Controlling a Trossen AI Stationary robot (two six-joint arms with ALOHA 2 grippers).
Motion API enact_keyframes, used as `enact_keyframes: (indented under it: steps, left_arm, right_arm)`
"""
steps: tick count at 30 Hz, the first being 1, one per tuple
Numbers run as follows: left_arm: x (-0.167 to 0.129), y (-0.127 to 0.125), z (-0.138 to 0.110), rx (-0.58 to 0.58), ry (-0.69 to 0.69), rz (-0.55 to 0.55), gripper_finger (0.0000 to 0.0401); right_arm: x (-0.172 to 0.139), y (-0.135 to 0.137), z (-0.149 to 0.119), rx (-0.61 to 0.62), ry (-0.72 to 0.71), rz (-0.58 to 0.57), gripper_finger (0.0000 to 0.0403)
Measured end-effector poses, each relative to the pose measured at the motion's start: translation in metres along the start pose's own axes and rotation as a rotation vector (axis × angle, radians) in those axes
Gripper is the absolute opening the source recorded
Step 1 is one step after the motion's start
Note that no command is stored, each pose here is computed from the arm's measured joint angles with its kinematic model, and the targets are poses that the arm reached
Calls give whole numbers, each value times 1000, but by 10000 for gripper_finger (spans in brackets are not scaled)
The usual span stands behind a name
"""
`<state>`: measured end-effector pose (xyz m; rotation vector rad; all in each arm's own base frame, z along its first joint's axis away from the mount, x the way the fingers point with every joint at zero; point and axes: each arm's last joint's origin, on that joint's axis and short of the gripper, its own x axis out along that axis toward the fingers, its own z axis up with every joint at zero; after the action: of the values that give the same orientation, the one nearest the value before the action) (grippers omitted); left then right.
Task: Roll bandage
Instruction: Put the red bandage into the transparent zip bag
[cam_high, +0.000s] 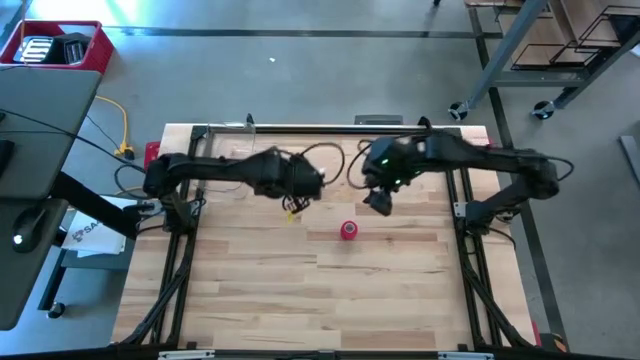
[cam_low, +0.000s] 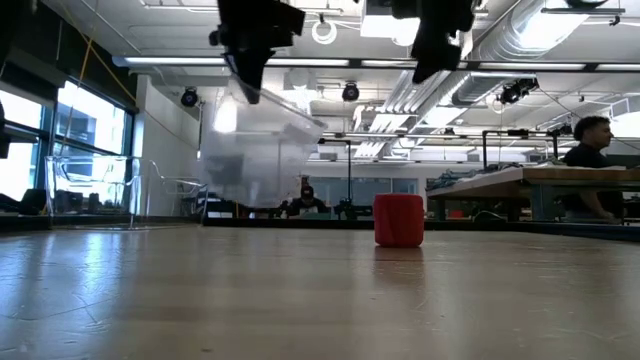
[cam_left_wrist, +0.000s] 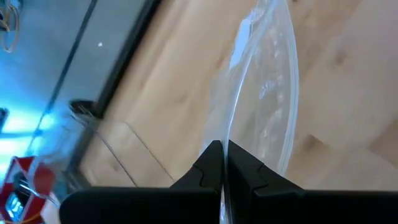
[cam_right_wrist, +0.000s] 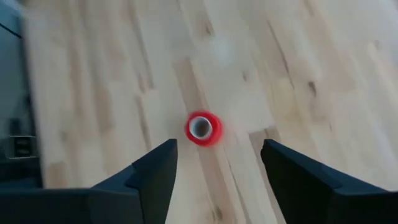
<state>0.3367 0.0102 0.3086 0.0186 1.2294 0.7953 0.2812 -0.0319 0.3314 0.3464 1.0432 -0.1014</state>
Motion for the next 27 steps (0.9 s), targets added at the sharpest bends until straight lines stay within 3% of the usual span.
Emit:
enact_keyframes:
  steps: [6, 12, 18, 27]
  left_arm:
    - [0, -26, -53, -76, -48, -29, 0]
    - [1, -43, -92, -169, -78, -138, 0]
    - [0, -57, -102, -243, -122, -210, 0]
    - [-3, -63, -98, -230, -175, -259, 0]
  right_arm:
    - [56, 16, 3, -117, 140, -70, 232]
    - [109, 30, -1, -156, 214, -86, 231]
    - [147, 22, -22, -23, 278, -140, 213]
    - [151, 15, -23, -4, 251, -102, 179]
